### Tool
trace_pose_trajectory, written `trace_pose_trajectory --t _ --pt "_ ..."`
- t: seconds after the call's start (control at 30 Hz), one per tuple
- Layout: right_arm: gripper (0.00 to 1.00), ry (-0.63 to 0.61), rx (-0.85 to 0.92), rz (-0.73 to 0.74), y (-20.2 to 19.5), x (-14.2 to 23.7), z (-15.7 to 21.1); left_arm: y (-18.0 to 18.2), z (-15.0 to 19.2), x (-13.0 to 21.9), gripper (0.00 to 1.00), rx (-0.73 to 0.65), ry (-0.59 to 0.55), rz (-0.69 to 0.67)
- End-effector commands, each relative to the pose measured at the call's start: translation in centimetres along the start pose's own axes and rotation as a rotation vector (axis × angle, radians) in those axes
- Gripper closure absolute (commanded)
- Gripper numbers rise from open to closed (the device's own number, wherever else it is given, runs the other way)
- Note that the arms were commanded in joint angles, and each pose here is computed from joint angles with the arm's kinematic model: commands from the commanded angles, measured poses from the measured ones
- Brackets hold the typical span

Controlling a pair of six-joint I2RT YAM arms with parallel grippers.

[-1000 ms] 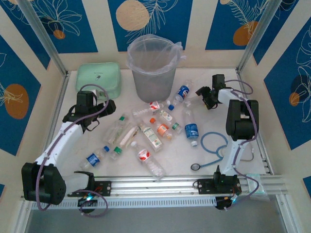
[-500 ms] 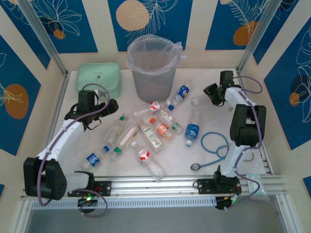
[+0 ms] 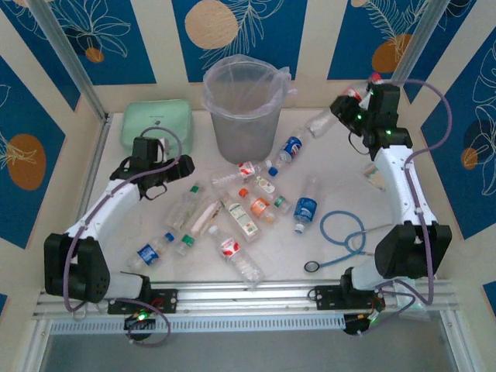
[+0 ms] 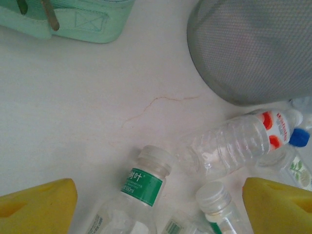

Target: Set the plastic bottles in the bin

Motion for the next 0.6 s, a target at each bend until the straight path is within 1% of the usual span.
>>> trace_pose_trajectory --t 0.0,0.03,0.13,0.27,0.43,0.57 --pt "0.65 -0.103 0.203 -0.165 6.1 1.0 -2.0 -0.6 1.0 0.3 0.14 -0.152 0.035 -0.084" --pt "0.65 -0.115 0.270 -0.178 7.9 0.9 -2.2 -0.9 1.2 0.3 0.15 -0.171 0.032 -0.084" --pt "0.65 -0.115 0.409 -0.197 11.5 -0.8 -2.2 -1.6 1.7 0.3 0.16 -0.203 0.037 -0.070" --pt "0.67 -0.097 0.531 -0.259 15.5 -3.9 -1.6 -2.4 2.4 0.0 0.16 -0.250 0.077 -0.071" --pt "0.67 -0.039 0.667 -0.281 18.8 -9.0 0.7 -2.6 3.1 -0.3 0.17 -0.271 0.111 -0.074" --pt "0.67 0.034 0.747 -0.260 19.5 -13.6 3.5 -2.4 3.4 -0.4 0.20 -0.257 0.125 -0.086"
Point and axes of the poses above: each hand's point on the last joint's axis, 136 mm out from that joint toward the fingers, its own x axis back along the fingers, its own y axis along the line the jaws close on, z = x × y, the point moved 9 cm from there along x, back along the fingers, and after that the axes turned 5 degrees about x, right-handed, at the moved point
